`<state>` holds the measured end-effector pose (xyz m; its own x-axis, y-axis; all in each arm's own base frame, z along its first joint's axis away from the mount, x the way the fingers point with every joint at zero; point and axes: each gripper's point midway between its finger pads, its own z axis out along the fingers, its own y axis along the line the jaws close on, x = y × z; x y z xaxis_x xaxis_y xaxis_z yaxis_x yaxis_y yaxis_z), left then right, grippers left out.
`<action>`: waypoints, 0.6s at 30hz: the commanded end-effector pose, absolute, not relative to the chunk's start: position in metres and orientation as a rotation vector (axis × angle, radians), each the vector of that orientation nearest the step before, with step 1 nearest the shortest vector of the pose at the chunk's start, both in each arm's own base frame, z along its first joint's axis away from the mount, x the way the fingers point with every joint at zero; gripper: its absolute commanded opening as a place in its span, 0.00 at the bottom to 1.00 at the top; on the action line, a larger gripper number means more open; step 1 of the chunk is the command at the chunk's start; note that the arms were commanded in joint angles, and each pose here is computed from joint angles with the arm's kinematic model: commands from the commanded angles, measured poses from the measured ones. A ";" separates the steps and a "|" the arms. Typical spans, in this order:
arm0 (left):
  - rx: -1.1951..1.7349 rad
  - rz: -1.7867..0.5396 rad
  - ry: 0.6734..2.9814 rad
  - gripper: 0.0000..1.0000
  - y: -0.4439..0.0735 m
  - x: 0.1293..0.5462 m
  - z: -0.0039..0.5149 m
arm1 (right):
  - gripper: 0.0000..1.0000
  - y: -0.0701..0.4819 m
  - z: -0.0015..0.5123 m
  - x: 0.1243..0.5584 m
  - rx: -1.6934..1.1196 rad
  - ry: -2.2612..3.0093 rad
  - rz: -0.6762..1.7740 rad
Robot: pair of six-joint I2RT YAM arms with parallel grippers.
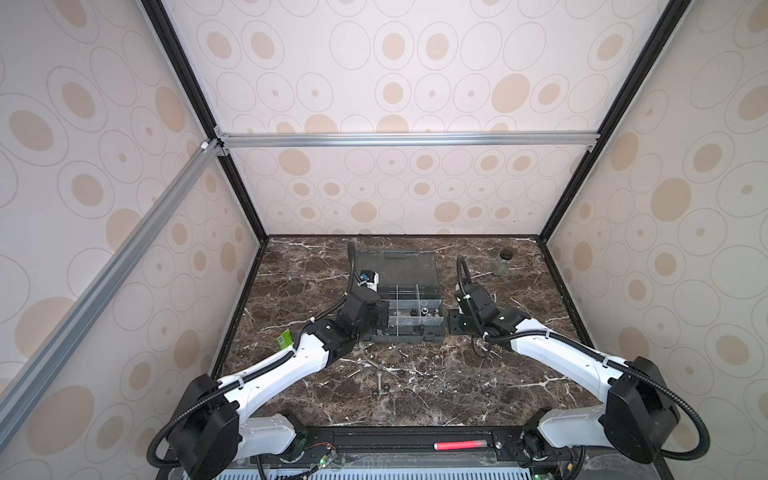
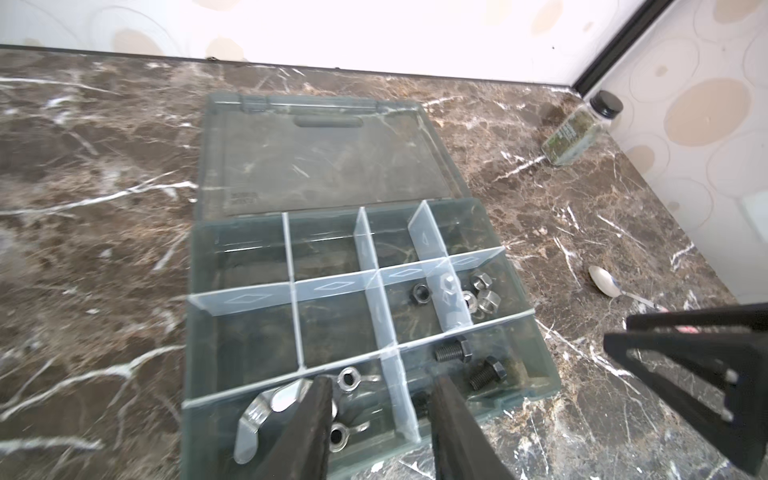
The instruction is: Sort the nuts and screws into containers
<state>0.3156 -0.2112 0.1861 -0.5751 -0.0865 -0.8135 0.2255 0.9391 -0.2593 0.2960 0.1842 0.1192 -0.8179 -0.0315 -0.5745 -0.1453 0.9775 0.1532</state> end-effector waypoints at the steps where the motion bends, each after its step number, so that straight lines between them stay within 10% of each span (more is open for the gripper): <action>1: -0.014 -0.397 2.061 0.40 -0.190 0.317 0.199 | 0.45 0.198 0.109 0.269 -0.317 2.591 0.249; 18: -0.196 -0.375 1.995 0.41 -0.139 0.286 0.187 | 0.45 0.277 0.069 0.208 -0.569 2.678 0.284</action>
<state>0.2845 -0.1500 0.1812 -0.4713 -0.2459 -0.8470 0.0793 0.9446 -0.3184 0.2117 0.2613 0.0685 -0.8374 -0.3564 -0.4144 -0.4294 0.8980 0.0955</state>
